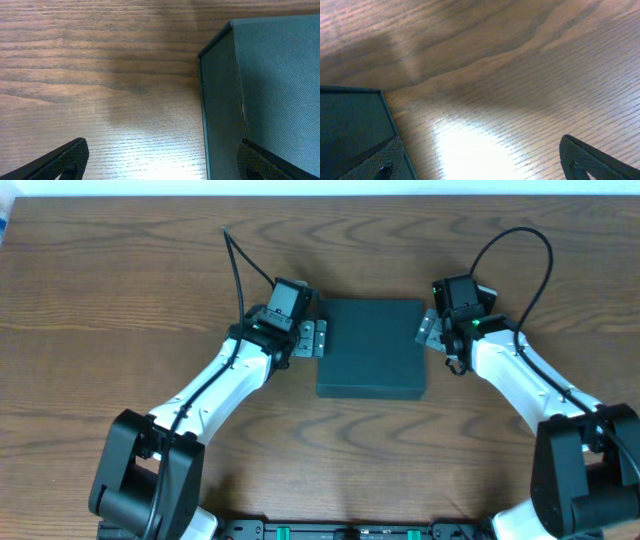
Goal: Pack container
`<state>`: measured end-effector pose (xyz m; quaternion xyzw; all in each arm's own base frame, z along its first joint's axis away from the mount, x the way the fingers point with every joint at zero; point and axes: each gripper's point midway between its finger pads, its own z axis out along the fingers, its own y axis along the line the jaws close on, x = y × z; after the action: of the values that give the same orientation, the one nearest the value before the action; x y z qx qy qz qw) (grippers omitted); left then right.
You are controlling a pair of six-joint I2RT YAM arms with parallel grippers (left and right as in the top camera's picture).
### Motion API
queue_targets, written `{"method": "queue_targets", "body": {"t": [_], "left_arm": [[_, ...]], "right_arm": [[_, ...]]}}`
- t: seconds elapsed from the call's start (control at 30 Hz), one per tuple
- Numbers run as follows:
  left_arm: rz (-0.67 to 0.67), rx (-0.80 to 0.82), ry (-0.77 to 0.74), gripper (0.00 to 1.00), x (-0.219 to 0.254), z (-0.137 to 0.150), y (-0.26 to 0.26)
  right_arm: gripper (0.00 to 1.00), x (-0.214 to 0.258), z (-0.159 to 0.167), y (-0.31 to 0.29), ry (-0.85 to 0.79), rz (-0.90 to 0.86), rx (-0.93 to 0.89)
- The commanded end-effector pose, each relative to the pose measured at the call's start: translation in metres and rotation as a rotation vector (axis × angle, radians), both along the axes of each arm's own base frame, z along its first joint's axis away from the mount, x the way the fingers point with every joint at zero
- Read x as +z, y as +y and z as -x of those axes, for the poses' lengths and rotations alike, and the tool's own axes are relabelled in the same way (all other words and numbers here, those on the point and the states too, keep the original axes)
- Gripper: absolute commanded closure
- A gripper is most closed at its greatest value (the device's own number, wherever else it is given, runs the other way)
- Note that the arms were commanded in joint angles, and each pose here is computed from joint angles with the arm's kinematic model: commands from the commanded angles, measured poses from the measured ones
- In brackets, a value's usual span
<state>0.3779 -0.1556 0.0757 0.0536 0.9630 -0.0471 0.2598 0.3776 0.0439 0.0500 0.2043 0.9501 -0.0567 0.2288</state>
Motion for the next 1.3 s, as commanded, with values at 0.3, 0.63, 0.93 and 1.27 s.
{"method": "queue_targets", "body": {"t": [0.3, 0.63, 0.93, 1.27], "left_arm": [[-0.009, -0.002, -0.012, 0.05, 0.008, -0.001, 0.005], [-0.046, 0.058, 0.032, 0.05, 0.002, 0.009, 0.016], [-0.057, 0.028, -0.033, 0.05, 0.015, -0.006, 0.013], [-0.119, 0.049, -0.124, 0.05, 0.092, -0.013, 0.027]], "right_arm": [[0.01, -0.013, 0.013, 0.022, 0.063, -0.037, 0.094], [0.01, -0.003, -0.012, 0.031, -0.045, -0.068, 0.117], [0.01, 0.009, 0.001, 0.02, -0.025, -0.021, 0.1], [0.01, 0.118, 0.028, 0.011, -0.243, -0.056, 0.115]]}}
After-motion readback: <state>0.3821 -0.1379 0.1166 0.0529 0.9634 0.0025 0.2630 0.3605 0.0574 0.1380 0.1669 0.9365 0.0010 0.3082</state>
